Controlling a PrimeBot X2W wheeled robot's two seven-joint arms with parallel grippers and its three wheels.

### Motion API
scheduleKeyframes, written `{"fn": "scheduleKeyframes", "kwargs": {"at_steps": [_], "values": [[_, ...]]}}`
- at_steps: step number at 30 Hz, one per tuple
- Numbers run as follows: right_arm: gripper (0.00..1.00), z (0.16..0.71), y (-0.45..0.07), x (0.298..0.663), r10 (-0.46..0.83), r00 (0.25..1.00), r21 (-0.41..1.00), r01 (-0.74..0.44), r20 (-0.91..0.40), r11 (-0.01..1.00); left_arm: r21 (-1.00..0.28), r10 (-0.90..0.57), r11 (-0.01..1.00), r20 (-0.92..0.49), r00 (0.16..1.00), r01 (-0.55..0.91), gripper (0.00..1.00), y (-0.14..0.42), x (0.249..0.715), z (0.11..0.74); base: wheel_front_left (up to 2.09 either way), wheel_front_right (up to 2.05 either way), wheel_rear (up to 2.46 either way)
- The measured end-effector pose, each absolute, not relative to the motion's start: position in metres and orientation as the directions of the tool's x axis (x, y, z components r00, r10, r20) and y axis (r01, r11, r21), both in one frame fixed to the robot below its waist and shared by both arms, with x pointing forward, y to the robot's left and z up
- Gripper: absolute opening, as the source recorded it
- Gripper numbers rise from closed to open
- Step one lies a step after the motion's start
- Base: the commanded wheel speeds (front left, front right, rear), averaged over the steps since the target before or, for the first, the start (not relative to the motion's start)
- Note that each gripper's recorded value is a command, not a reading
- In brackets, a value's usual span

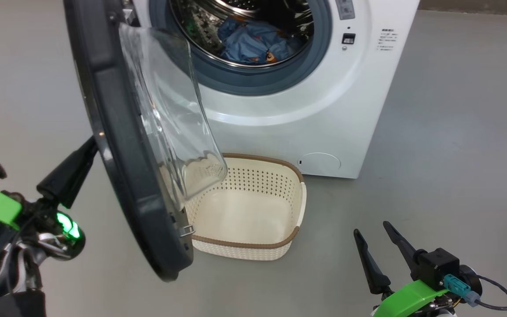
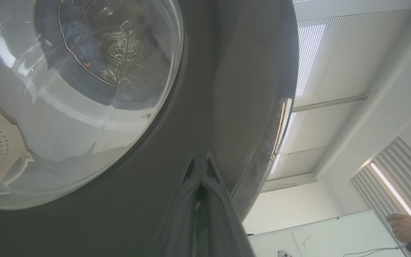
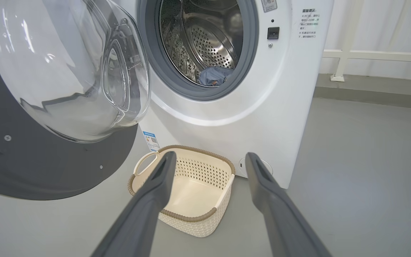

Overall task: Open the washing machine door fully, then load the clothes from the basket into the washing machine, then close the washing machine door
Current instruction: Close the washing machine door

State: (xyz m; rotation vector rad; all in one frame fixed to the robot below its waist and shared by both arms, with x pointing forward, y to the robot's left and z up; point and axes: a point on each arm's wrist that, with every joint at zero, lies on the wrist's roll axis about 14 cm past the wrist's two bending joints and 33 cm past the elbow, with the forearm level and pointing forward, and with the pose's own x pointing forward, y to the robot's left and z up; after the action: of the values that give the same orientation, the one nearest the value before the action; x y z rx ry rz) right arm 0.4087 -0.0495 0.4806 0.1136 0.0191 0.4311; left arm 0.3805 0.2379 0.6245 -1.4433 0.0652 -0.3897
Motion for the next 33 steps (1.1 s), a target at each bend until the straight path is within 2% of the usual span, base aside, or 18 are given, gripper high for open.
{"fn": "scheduleKeyframes", "kwargs": {"at_steps": [11, 20, 33], "values": [[1.00, 0.484, -0.076, 0.402, 0.353, 0.936, 0.107, -0.352, 0.011, 0.930, -0.967, -0.366, -0.013, 0.240, 0.899, 0.253, 0.00, 0.185, 0.406, 0.622, 0.00, 0.00, 0.00], [1.00, 0.480, -0.095, 0.393, 0.304, 0.953, 0.099, -0.302, -0.001, 0.948, -0.962, -0.402, -0.033, 0.260, 0.878, 0.270, 0.00, 0.149, 0.432, 0.629, 0.00, 0.00, 0.00], [1.00, 0.478, -0.114, 0.384, 0.254, 0.967, 0.096, -0.252, -0.008, 0.963, -0.973, -0.464, -0.042, 0.219, 0.858, 0.225, 0.00, 0.096, 0.463, 0.621, 0.00, 0.00, 0.00]]}}
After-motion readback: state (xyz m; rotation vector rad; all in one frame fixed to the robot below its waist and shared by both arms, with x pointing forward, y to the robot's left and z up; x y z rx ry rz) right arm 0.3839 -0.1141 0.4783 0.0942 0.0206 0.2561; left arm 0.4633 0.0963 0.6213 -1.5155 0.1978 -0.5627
